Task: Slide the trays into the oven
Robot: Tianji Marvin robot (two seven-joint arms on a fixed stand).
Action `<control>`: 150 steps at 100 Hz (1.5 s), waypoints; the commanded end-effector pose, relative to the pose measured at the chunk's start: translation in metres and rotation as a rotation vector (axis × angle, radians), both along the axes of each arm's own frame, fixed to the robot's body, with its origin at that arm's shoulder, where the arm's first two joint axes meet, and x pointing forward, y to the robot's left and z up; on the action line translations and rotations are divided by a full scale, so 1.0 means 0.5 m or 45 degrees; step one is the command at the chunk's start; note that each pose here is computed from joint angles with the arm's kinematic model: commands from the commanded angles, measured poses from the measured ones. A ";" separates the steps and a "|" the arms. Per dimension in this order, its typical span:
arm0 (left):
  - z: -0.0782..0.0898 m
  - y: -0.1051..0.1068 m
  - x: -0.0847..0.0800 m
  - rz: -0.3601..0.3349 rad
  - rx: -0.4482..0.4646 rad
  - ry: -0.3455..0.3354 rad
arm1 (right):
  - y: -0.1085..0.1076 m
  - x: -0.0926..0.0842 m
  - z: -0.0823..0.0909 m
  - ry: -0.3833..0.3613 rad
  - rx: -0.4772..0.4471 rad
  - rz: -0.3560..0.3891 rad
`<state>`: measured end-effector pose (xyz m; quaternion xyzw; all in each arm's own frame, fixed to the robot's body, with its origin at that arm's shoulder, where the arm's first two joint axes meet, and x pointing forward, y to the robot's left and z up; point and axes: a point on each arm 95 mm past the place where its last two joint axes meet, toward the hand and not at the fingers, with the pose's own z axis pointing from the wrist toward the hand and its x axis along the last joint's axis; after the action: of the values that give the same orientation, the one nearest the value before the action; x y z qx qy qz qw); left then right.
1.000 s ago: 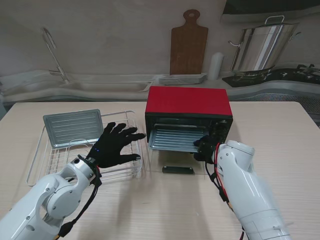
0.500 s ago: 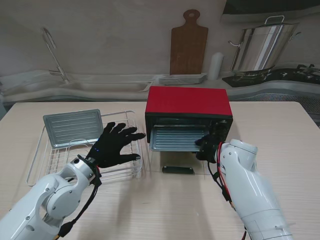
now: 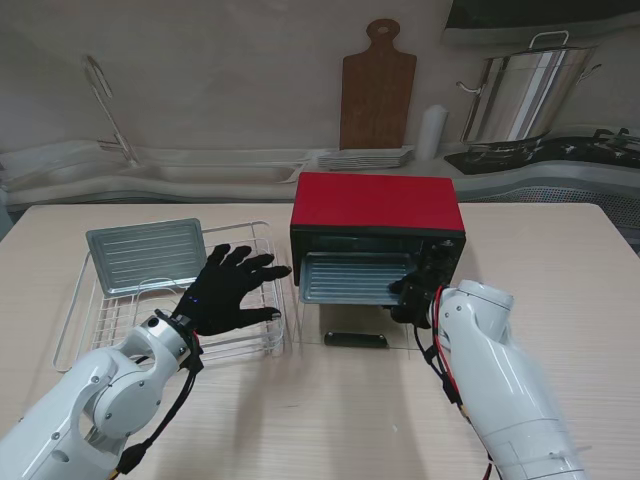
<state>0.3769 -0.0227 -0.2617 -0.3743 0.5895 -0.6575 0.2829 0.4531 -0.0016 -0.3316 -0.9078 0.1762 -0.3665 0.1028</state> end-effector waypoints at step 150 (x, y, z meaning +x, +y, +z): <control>0.001 -0.002 0.001 -0.002 0.001 0.018 | 0.038 0.012 -0.008 -0.055 0.008 -0.088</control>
<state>0.3781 -0.0221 -0.2612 -0.3756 0.5888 -0.6575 0.2828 0.4570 0.0090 -0.3378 -0.8954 0.2088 -0.3841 0.0841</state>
